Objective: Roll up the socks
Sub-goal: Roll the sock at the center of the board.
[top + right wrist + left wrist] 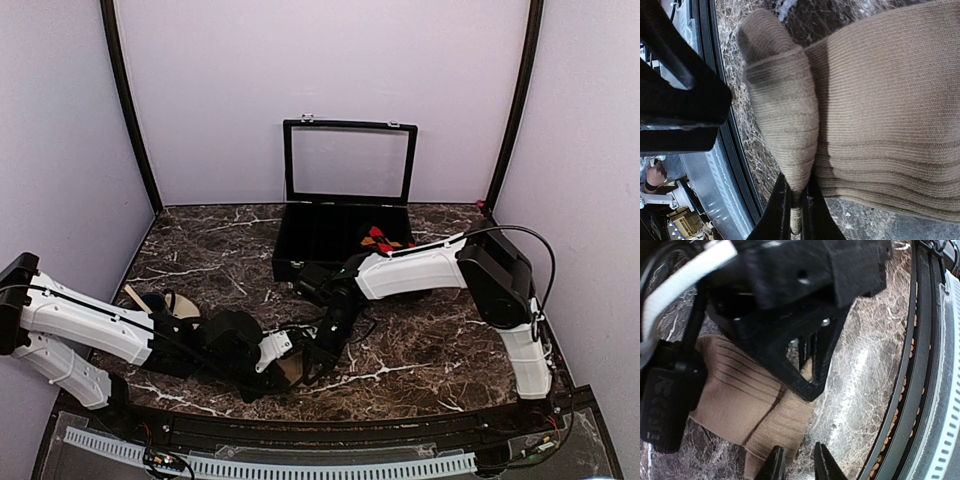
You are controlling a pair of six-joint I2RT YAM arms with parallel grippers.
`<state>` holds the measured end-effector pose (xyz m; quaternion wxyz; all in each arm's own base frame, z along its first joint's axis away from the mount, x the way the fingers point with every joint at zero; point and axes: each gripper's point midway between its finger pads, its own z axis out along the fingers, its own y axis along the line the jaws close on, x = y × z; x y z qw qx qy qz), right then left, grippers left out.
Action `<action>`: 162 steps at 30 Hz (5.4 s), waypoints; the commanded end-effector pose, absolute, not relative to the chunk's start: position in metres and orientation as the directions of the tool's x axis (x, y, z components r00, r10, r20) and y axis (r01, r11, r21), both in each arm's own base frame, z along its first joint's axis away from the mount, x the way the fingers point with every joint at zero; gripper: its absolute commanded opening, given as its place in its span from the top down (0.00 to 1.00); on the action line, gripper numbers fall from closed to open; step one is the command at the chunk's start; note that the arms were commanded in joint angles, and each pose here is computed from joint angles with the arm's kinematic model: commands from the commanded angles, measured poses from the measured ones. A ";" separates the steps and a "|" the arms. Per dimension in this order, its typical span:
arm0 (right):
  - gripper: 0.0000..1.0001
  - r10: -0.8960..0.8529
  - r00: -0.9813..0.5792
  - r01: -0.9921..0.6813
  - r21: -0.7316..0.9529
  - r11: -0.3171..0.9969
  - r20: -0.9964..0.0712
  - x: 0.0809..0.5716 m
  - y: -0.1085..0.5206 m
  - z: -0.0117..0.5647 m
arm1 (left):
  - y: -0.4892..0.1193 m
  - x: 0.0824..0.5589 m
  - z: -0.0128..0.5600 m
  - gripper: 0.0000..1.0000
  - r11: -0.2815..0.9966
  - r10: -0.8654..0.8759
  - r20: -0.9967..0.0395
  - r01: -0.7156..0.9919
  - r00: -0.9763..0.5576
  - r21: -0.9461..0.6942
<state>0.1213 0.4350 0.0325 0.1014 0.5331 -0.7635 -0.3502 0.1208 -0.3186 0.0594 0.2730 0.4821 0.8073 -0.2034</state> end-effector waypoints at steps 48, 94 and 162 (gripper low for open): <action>0.96 -0.886 -0.431 -0.663 0.727 0.180 -0.173 0.122 0.427 0.034 | -0.328 0.125 0.009 0.71 0.290 0.876 -0.423 0.954 -0.231 0.080; 0.68 -0.732 -0.589 -0.680 0.699 0.221 -0.342 0.190 0.437 0.060 | -0.331 0.109 0.006 1.00 0.476 0.700 -0.458 0.836 -0.548 -0.273; 0.76 -0.358 -0.754 -0.623 0.429 0.654 -0.551 0.265 0.306 0.080 | -0.419 0.134 0.041 1.00 0.061 0.709 -0.521 0.778 -0.475 -0.626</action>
